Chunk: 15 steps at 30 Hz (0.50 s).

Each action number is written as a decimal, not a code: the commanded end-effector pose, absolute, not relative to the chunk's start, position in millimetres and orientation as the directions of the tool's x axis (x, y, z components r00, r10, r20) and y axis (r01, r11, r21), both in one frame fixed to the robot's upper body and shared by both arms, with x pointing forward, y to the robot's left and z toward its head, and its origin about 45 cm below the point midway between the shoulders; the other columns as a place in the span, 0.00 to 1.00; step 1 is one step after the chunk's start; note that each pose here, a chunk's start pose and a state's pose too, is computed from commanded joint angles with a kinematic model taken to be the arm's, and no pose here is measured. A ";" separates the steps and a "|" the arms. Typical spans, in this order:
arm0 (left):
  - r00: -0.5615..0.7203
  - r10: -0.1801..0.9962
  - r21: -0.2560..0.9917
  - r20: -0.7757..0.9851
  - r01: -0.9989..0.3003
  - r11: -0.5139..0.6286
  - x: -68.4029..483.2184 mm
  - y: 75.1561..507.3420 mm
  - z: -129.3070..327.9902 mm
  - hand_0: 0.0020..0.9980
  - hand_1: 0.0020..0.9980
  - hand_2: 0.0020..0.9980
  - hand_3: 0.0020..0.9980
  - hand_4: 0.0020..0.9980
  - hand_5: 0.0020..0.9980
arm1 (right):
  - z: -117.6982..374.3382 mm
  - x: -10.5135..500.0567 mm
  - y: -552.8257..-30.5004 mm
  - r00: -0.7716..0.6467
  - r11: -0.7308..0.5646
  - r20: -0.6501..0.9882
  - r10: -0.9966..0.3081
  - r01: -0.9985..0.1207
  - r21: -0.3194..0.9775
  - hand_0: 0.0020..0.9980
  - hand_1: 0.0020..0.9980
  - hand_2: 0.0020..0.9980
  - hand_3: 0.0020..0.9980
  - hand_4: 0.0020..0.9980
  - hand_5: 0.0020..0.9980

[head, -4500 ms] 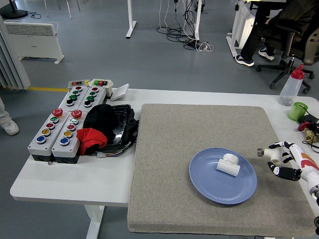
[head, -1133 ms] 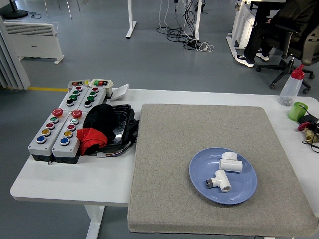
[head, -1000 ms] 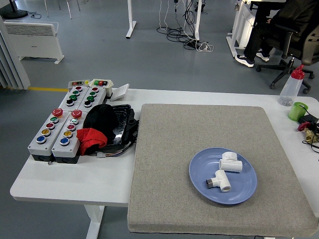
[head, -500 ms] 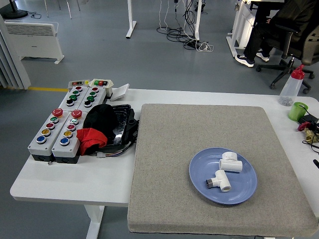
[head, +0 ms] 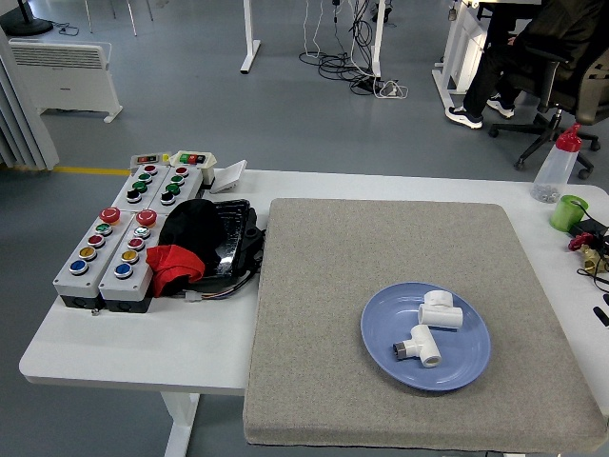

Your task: Pick pipe place plate twice

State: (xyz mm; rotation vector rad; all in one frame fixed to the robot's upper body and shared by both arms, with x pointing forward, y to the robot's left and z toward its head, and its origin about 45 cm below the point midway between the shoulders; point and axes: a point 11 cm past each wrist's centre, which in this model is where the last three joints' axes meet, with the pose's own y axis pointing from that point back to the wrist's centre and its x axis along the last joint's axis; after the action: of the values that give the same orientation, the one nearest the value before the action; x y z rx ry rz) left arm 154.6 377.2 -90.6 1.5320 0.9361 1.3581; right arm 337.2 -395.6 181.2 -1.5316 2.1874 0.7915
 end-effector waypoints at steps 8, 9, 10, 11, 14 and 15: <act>0.126 0.930 0.938 0.344 -0.007 -0.346 154.8 376.8 -90.6 0.58 0.58 0.59 0.49 0.41 1.00 | 180.4 337.4 -394.1 -0.348 0.251 -0.577 -0.739 -0.937 0.243 0.75 0.69 0.70 0.72 0.50 0.83; 0.126 0.930 0.938 0.344 -0.007 -0.346 154.8 376.8 -90.6 0.58 0.58 0.59 0.49 0.41 1.00 | 180.2 337.3 -394.0 -0.348 0.251 -0.577 -0.739 -0.937 0.244 0.75 0.69 0.70 0.72 0.50 0.83; 0.126 0.930 0.938 0.345 -0.007 -0.346 154.8 376.9 -90.5 0.58 0.58 0.59 0.49 0.41 1.00 | 179.8 337.1 -393.8 -0.348 0.250 -0.576 -0.739 -0.937 0.245 0.75 0.69 0.70 0.72 0.50 0.83; 0.126 0.930 0.938 0.344 -0.007 -0.346 154.6 376.9 -90.6 0.58 0.58 0.59 0.49 0.41 1.00 | 178.8 336.8 -393.0 -0.349 0.248 -0.575 -0.740 -0.936 0.248 0.74 0.69 0.70 0.72 0.49 0.84; 0.128 0.930 0.938 0.344 -0.007 -0.346 154.5 376.7 -90.7 0.58 0.58 0.59 0.49 0.41 1.00 | 176.6 336.2 -391.3 -0.349 0.245 -0.571 -0.743 -0.936 0.254 0.74 0.69 0.70 0.72 0.49 0.84; 0.129 0.930 0.938 0.344 -0.007 -0.346 154.3 376.6 -90.8 0.58 0.58 0.59 0.49 0.41 1.00 | 175.4 335.8 -390.6 -0.350 0.244 -0.569 -0.744 -0.935 0.257 0.74 0.69 0.70 0.72 0.49 0.84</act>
State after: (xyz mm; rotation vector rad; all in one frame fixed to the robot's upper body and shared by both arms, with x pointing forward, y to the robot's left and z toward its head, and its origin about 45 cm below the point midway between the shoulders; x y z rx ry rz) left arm 154.3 376.6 -90.8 1.5336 0.9360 1.3536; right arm 335.8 -390.6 175.4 -1.5502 2.1919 0.8113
